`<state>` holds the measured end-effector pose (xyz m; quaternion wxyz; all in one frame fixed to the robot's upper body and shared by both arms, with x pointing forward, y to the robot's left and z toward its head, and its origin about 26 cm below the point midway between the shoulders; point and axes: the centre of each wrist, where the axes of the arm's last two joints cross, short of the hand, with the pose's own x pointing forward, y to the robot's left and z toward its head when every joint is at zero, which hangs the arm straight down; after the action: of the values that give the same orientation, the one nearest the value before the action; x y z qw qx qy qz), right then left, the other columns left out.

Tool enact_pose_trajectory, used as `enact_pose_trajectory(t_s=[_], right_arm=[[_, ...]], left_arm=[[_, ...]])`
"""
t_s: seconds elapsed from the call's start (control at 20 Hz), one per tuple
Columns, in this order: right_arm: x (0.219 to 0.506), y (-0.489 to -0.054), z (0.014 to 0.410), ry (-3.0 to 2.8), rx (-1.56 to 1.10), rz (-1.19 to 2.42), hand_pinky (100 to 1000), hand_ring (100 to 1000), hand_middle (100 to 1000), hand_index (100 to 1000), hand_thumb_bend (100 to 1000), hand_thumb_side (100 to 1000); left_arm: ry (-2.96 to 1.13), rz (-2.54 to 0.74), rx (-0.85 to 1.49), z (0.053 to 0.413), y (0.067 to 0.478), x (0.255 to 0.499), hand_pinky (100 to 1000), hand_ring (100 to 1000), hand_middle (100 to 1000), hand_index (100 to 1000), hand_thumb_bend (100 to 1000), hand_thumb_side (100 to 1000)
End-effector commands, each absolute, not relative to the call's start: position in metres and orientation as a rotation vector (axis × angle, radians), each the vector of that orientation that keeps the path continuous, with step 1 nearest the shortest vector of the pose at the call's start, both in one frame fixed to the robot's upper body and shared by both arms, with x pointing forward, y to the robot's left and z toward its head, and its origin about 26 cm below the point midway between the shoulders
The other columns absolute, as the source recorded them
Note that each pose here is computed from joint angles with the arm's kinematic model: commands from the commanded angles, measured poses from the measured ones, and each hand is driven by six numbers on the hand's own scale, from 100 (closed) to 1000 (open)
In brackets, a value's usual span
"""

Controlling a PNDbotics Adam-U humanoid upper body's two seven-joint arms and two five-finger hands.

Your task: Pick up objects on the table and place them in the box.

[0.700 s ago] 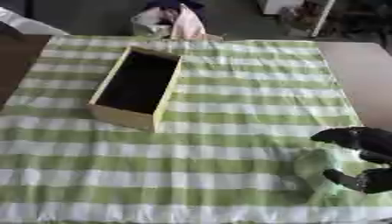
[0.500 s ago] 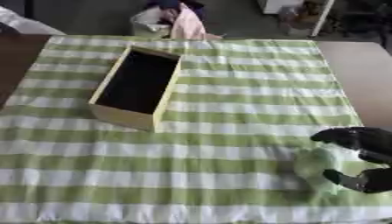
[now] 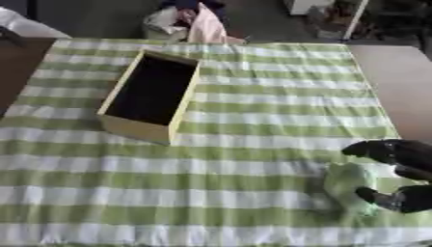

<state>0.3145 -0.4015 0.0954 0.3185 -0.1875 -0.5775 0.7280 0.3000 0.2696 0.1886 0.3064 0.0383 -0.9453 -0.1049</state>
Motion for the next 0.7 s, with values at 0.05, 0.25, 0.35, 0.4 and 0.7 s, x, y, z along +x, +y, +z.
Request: enact_pose_trajectory(t_s=[0.05, 0.25, 0.35, 0.4, 0.7], right_arm=[[0.318, -0.4063, 0.1069, -1.502, -0.543, 1.933, 828, 820, 892, 1000, 333, 1000], [0.3184, -0.4057, 0.1051, -1.485, -0.543, 1.936, 825, 820, 891, 1000, 345, 1000], [0.3186, -0.4049, 0.1043, -1.485, -0.54, 1.933, 820, 815, 889, 1000, 343, 1000], [0.3188, -0.4043, 0.1039, -1.488, -0.538, 1.932, 818, 812, 887, 1000, 339, 1000], [0.3194, -0.4025, 0.1008, -1.471, -0.533, 1.937, 822, 813, 886, 1000, 347, 1000]], left_arm=[[-2.53, -0.293, 0.101, 0.197, 0.2703, 0.2979, 470, 810, 740, 735, 100, 723], [-2.53, -0.294, 0.099, 0.1972, 0.2703, 0.298, 469, 811, 741, 735, 100, 723], [-2.532, -0.295, 0.096, 0.1977, 0.2699, 0.2982, 469, 811, 741, 735, 100, 723], [-2.532, -0.296, 0.094, 0.1978, 0.2696, 0.2983, 469, 811, 741, 735, 100, 723], [-2.536, -0.297, 0.089, 0.1985, 0.2689, 0.2986, 470, 812, 742, 732, 100, 723]])
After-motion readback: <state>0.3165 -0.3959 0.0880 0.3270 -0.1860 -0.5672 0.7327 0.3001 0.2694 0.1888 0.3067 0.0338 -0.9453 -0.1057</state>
